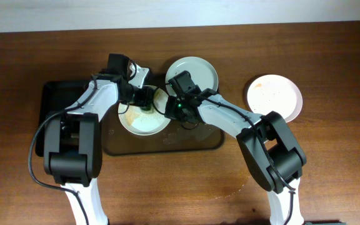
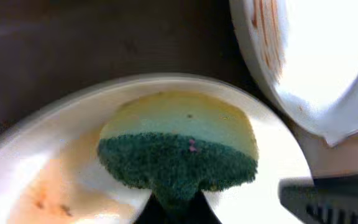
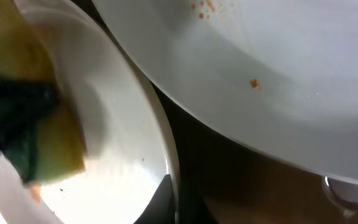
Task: Clean dirty plates on tray and stack at the side
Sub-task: 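Scrub the tilted plate with the sponge in the left gripper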
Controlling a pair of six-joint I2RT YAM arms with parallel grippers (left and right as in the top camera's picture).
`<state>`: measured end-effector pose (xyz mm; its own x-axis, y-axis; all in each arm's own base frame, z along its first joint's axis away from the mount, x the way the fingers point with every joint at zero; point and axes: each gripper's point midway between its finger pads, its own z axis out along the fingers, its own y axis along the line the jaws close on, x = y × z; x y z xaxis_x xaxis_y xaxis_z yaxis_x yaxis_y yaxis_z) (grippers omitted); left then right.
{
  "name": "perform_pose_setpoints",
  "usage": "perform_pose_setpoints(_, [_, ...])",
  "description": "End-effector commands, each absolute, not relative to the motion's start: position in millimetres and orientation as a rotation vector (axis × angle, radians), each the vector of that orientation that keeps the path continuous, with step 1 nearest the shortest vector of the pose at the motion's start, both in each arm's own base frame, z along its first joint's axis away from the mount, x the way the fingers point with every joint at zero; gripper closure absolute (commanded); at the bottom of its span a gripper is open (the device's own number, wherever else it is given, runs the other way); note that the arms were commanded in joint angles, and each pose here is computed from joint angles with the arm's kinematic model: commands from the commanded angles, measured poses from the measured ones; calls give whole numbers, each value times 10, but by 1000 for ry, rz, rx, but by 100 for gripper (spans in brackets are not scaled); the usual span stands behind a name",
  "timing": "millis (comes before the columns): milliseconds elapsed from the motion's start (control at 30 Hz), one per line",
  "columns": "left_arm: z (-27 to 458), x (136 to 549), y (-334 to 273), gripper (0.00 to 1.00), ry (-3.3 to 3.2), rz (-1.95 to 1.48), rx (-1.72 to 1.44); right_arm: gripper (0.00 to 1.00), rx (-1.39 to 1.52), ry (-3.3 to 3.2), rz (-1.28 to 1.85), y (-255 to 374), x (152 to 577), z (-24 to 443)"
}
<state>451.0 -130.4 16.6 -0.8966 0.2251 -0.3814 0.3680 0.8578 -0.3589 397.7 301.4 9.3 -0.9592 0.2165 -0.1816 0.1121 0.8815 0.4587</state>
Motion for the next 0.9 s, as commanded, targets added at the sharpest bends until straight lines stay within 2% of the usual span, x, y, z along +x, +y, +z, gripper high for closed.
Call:
perform_pose_setpoints(0, [-73,4690,-468,99,2792,33,-77,96,220,2852,676,3053,3924,6])
perform_pose_setpoints(67, [-59,4561,-63,99,2788,325,-272,96,215,2852,675,3053,3924,6])
perform_pose_setpoints(167, [-168,4159,-166,99,2976,277,-231,96,213,2849,682,3062,3928,11])
perform_pose_setpoints(333, [-76,3653,-1098,99,3149,-594,256,96,207,2849,683,3064,3928,12])
perform_pose_setpoints(467, [66,3717,-1398,99,3045,-883,254,96,189,2848,706,3093,3924,26])
perform_pose_setpoints(567, [60,3935,-1405,99,2972,-846,218,96,189,2849,708,3095,3921,26])
perform_pose_setpoints(767, [-79,4561,-785,99,2851,-223,25,96,173,2849,705,3093,3918,24])
perform_pose_setpoints(867, [-116,4466,-358,99,2883,115,-141,96,174,2852,703,3089,3912,20])
